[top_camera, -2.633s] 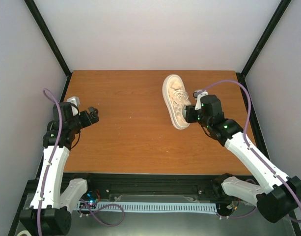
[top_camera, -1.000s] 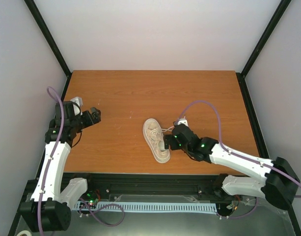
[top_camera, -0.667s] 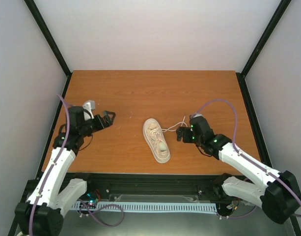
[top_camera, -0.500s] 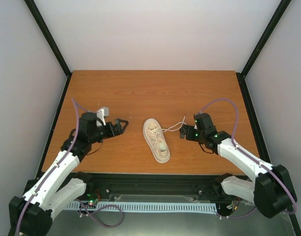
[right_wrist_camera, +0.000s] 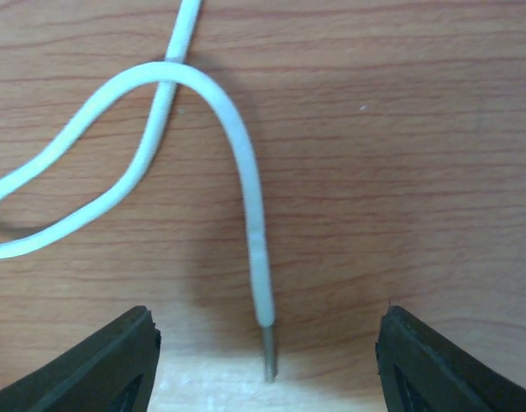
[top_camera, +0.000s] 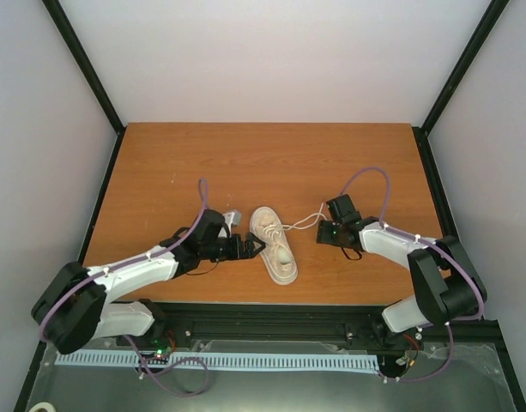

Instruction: Tie the shoes

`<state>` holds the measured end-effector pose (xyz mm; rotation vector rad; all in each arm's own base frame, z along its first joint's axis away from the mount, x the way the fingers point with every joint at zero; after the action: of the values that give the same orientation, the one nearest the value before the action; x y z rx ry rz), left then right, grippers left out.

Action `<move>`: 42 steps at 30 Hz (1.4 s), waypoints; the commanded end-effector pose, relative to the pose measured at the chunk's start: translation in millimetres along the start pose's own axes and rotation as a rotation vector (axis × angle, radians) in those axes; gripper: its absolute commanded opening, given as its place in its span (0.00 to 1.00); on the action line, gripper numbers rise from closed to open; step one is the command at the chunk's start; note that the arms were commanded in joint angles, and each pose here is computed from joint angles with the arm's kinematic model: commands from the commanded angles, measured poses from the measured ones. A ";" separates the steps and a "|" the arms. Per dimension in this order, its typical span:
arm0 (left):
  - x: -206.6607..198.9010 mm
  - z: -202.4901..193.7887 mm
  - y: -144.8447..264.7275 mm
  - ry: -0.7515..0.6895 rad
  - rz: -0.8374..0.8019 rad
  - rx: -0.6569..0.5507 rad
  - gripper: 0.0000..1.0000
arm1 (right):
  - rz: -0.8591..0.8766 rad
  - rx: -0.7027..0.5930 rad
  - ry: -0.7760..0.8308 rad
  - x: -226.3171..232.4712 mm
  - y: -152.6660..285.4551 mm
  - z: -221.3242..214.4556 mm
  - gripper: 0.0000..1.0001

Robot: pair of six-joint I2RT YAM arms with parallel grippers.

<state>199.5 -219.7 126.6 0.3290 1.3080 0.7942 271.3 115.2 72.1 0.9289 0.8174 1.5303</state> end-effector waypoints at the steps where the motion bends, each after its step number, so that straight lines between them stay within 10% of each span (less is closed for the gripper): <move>1: -18.7 11.1 -14.8 -0.017 -0.096 -0.023 1.00 | -0.096 -0.028 0.032 -6.9 -6.4 10.5 0.68; 12: -6.4 14.7 -44.2 -0.008 -0.019 0.028 1.00 | -0.025 0.031 0.026 9.0 -42.6 18.7 0.52; 19: -3.1 13.0 -69.7 -0.050 -0.029 0.103 1.00 | -0.019 0.015 0.006 7.6 -37.2 15.4 0.04; 33: -44.3 7.9 -103.7 -0.229 -0.162 0.177 1.00 | 0.019 -0.144 -0.047 -4.0 45.5 5.0 0.03; 42: -54.1 25.4 -42.6 -0.366 -0.105 -0.147 1.00 | 0.152 -0.308 0.008 6.6 120.4 18.7 0.03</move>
<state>231.0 -298.0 96.6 0.4323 1.1150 0.6185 244.8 100.5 162.2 0.7902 0.5261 1.6473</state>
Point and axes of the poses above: each gripper's point midway between its finger pads, its own y axis back along the fingers, its own x axis along the line the jaws close on, z = x × y, the point moved 5 cm from there along y, back along the fingers, and after that the axes turned 9 degrees about y, right-handed, at the moved point
